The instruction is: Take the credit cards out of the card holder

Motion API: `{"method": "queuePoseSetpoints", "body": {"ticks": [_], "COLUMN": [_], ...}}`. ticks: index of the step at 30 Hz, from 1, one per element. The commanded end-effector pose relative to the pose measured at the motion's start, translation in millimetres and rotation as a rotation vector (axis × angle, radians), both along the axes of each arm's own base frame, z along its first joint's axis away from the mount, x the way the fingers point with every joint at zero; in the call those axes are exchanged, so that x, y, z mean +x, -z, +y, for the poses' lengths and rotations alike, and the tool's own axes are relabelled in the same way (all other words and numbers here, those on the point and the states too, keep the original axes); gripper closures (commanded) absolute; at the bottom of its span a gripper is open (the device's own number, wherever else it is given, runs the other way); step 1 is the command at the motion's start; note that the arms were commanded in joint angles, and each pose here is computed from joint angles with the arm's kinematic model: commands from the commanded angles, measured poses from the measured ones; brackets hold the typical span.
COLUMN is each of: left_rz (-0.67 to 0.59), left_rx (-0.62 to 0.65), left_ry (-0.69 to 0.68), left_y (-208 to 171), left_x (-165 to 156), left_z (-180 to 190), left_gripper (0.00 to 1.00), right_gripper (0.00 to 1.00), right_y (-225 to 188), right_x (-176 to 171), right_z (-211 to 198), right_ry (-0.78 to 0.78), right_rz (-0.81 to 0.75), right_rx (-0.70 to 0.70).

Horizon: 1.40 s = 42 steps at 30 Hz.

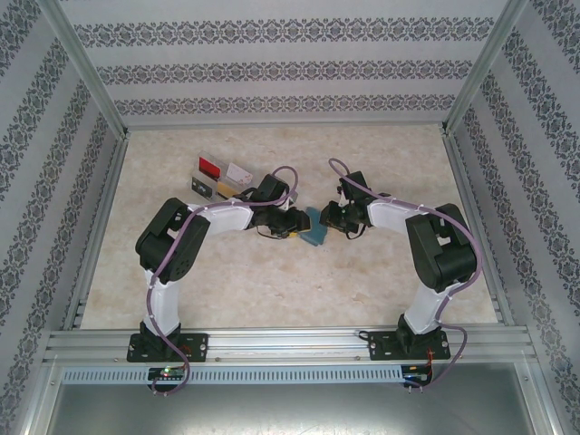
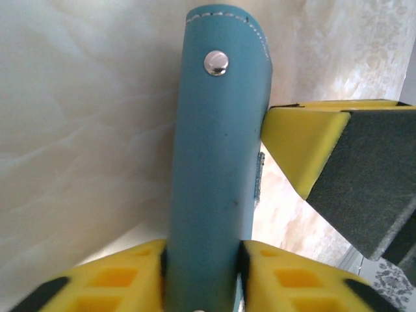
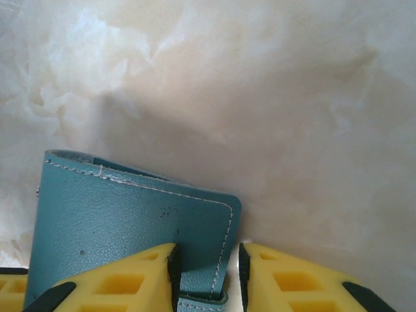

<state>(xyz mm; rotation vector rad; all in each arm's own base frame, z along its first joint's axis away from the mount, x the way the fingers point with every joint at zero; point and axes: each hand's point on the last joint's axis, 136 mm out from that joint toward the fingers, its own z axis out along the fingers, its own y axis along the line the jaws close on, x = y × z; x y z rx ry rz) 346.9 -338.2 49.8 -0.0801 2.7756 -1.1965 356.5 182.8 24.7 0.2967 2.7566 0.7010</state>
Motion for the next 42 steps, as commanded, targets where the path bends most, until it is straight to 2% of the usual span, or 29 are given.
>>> {"method": "queuePoseSetpoints", "body": {"ticks": [1,3,6,8,10,13,16,18,20,25,30,32,35,37,42], "left_rz": [-0.06,-0.086,-0.152,-0.21,-0.27,-0.344,-0.438,-0.471,-0.477,-0.506,-0.491,-0.472,-0.484,-0.493,-0.493], "left_rx": [-0.022,0.032,0.157,0.297,0.466,0.696,0.897,0.996,1.038,0.979,0.828,0.771,0.707,0.648,0.501], "left_ry": [0.02,0.025,0.076,0.117,0.162,0.201,0.246,0.284,0.315,0.4,0.543,0.563,0.545,0.502,0.311], "left_y": [-17.7,-20.8,-32.3,-40.6,-47.1,-59.2,-67.5,-64.3,-55.9,-31.5,-13.1,-10.3,-20.4,-32.9,-66.2], "left_x": [6.9,5.9,0.6,-2.8,-4.2,-1.3,5.9,10.3,13.2,9.3,-21.1,-32.5,-40.8,-40.7,-27.5], "left_z": [-11.0,-2.2,17.7,39.4,64.3,93.6,103.9,103.1,95.7,62.0,28.7,25.4,24.6,25.5,47.7], "left_gripper": [0.76,0.81,0.83,0.83,0.83,0.83,0.82,0.81,0.84,0.86,0.74,0.63,0.38,0.25,0.08], "right_gripper": [0.65,0.62,0.45,0.34,0.28,0.24,0.22,0.21,0.21,0.21,0.21,0.21,0.21,0.22,0.27], "right_y": [6.5,-6.3,-31.4,-48.0,-60.3,-74.3,-82.6,-85.6,-86.9,-86.5,-86.2,-86.7,-85.4,-83.6,-70.0], "right_x": [-18.3,-16.2,-14.1,-13.9,-14.5,-15.0,-17.3,-19.6,-22.4,-28.4,-31.9,-32.0,-29.5,-25.7,-15.2], "right_z": [1.1,-5.1,-17.6,-28.4,-40.6,-57.8,-76.3,-85.9,-95.0,-112.8,-119.6,-119.4,-114.5,-107.3,-73.7], "right_ry": [-0.009,0.003,0.02,0.029,0.049,0.089,0.145,0.178,0.208,0.266,0.283,0.274,0.242,0.21,0.085], "right_rz": [0.058,0.023,-0.054,-0.105,-0.136,-0.176,-0.205,-0.219,-0.223,-0.225,-0.219,-0.222,-0.216,-0.203,-0.16], "right_rx": [0.006,-0.012,-0.038,-0.064,-0.092,-0.106,-0.127,-0.136,-0.146,-0.159,-0.147,-0.142,-0.131,-0.11,-0.124]}}
